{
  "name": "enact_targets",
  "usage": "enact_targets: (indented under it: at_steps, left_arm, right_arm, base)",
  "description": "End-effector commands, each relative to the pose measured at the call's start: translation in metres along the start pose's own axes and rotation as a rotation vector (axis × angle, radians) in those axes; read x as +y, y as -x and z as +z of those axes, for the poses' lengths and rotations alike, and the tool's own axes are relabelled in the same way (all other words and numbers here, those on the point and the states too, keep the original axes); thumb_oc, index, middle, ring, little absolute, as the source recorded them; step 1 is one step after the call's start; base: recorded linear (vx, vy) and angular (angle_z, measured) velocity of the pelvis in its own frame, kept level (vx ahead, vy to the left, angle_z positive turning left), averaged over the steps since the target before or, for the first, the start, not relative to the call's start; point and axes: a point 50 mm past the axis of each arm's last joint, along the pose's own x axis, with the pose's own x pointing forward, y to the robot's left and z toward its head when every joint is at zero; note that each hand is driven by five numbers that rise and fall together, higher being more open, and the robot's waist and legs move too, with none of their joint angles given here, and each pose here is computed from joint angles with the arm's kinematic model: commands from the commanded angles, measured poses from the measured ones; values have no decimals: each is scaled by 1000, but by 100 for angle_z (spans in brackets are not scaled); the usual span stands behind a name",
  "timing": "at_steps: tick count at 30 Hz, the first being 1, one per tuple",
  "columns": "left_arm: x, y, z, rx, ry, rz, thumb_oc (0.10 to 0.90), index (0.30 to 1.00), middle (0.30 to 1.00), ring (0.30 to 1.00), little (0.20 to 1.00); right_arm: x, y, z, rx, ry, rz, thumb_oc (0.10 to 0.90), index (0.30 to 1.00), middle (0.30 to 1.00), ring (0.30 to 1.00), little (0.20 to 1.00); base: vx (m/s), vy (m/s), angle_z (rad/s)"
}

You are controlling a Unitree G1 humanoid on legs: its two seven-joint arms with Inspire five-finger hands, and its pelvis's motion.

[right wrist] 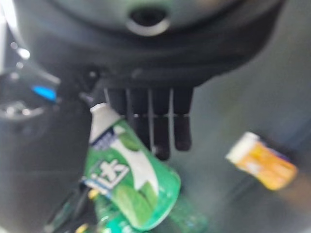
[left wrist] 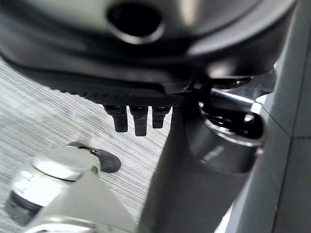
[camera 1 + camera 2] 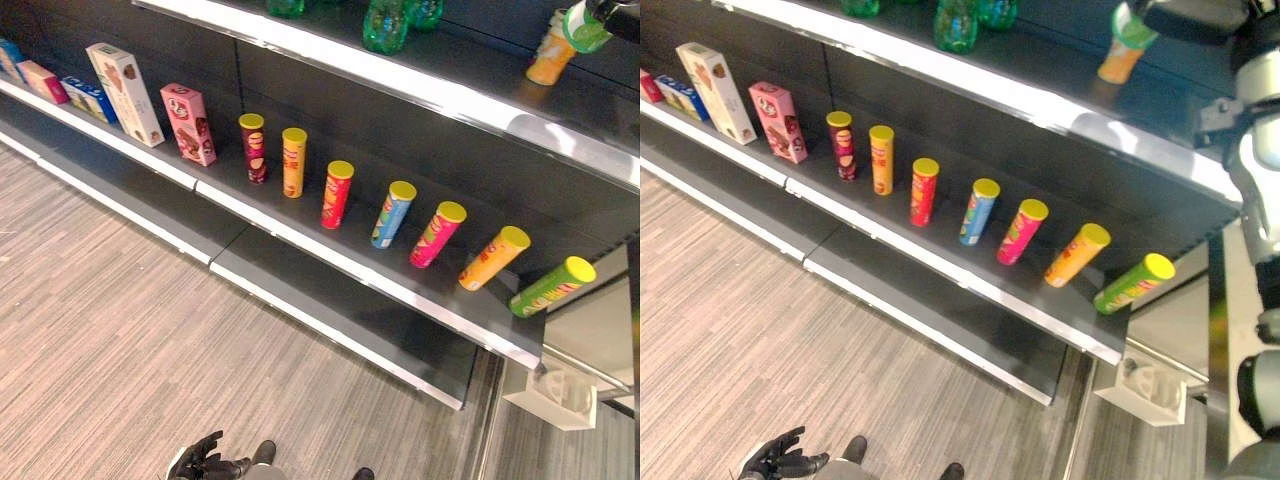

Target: Put the goods on the table back onto the shelves and tidy them up.

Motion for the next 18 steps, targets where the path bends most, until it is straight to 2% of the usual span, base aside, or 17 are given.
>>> enact_targets:
  at_steps: [1, 6, 18]
  left_arm:
    - [28, 2, 22, -88, -29, 55, 800, 900, 900, 900, 900]
    - [29, 3, 23, -93, -35, 59, 800, 900, 900, 900, 900]
    - [30, 4, 19, -90, -15, 67, 800, 900, 900, 900, 900]
  right_arm:
    - [-30, -19, 47, -134, -58, -110, 400, 300, 300, 300, 300]
    - [-48, -20, 29, -14, -26, -154, 400, 300, 300, 300, 300]
    - [-30, -15, 19, 12, -4, -23, 400, 300, 300, 300, 300]
  base:
    - [26, -61, 9]
    - [8, -75, 34]
    - [1, -25, 9]
